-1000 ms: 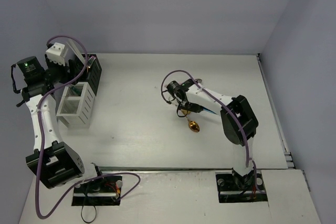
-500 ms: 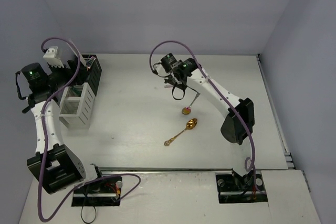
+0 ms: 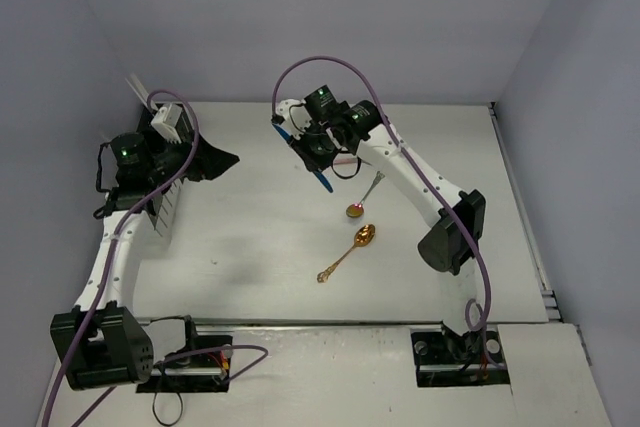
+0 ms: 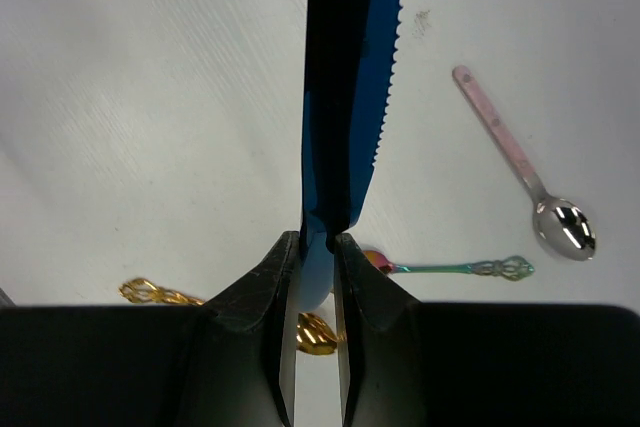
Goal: Sort the eating utensils into containers
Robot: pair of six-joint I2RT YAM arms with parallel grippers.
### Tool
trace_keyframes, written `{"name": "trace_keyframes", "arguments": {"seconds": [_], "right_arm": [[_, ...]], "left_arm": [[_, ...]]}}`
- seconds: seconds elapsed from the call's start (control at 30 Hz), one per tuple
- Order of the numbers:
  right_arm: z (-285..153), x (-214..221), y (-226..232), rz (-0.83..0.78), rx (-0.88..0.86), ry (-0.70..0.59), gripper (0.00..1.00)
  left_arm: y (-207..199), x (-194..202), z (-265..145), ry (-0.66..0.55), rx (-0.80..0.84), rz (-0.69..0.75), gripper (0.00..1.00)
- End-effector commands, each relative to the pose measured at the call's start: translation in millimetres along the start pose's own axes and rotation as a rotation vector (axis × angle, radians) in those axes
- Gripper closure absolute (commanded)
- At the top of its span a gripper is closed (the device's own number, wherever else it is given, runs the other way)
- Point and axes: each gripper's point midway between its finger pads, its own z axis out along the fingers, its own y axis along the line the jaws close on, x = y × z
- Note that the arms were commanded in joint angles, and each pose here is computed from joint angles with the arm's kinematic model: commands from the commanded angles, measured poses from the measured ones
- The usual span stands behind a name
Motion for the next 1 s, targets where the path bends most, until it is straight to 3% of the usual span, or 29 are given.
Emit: {"name": "trace_keyframes", "arguments": {"seconds": [0.0, 0.17, 0.4, 0.97], "right_arm": [[-1, -26, 5, 0.153, 0.005, -0.112, 1.00], [3, -36, 8, 0.273, 0.000, -0.151, 1.00], [5, -44, 25, 0.371, -0.091, -0.173, 1.00], [17, -32, 61, 0.321, -0.216, -0.121, 1.00]], "left_arm": [[2, -11, 3, -0.082, -0.110, -0.042, 0.35], [-6, -8, 15, -0.104, -0.140, -0.125, 0.35], [-36, 8, 49, -0.044, -0.103, -0.066, 0.35], [-49, 8, 78, 0.019, -0.063, -0.012, 0.49]]}}
